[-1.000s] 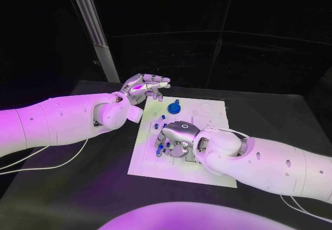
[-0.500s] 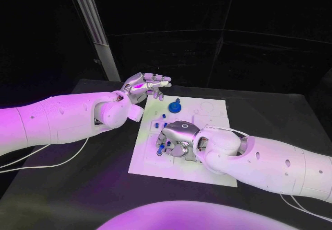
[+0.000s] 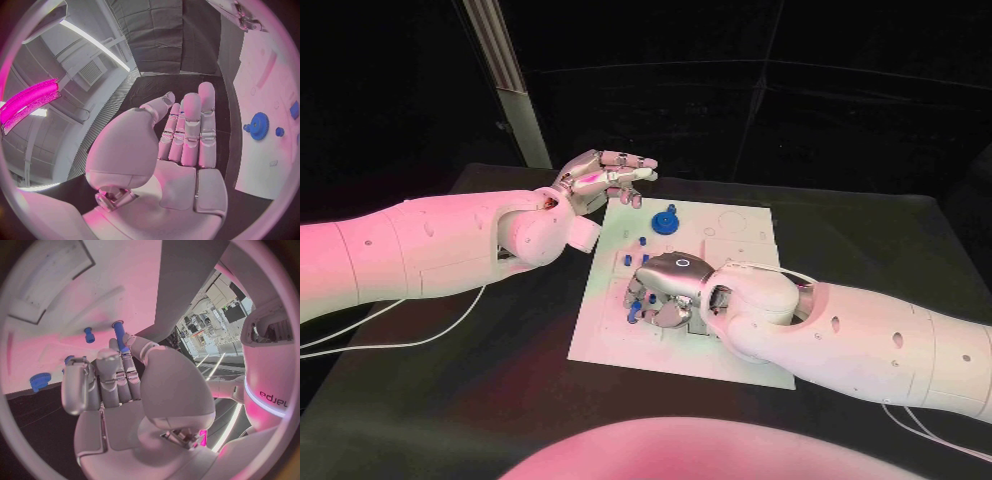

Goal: Assemble the parts on the task board

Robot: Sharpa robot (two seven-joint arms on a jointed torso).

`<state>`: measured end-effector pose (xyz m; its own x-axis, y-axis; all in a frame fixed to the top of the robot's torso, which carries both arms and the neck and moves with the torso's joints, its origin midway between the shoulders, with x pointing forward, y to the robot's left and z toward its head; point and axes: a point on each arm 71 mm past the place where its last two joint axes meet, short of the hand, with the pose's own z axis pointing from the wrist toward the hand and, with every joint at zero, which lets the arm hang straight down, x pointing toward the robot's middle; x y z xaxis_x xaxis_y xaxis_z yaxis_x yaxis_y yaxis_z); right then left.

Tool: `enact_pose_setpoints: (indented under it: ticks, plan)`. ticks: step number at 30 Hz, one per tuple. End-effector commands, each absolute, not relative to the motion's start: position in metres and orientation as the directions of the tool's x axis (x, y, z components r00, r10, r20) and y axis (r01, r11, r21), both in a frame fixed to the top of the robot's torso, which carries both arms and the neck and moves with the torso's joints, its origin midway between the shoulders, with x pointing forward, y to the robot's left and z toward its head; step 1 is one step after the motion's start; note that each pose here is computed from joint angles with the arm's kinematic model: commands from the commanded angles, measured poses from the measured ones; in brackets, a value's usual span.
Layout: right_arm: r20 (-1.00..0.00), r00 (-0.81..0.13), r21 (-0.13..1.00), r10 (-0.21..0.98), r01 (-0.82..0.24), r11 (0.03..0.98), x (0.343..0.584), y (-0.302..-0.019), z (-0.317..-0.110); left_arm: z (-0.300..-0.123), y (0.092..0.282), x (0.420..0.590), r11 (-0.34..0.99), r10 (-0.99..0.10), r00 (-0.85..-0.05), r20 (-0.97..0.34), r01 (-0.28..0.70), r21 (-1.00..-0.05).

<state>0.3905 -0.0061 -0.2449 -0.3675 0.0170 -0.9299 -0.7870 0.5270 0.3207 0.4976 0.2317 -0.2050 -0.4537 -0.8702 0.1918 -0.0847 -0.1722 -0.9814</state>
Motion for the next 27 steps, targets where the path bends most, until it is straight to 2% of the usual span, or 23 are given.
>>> enact_pose_setpoints:
  ticks: [1,27]
  plan:
    - [-0.928,-0.371,0.312,-0.010,-0.795,0.520,0.3879,-0.0049,-0.2476,-0.2032,0.2306,0.4979,-0.181,-0.863,-0.463,0.200,-0.084,-0.980]
    - [-0.942,-0.333,0.264,-0.038,-0.808,0.526,0.3868,-0.0025,-0.2508,-0.2027,0.2307,0.4978,-0.180,-0.861,-0.467,0.201,-0.089,-0.980]
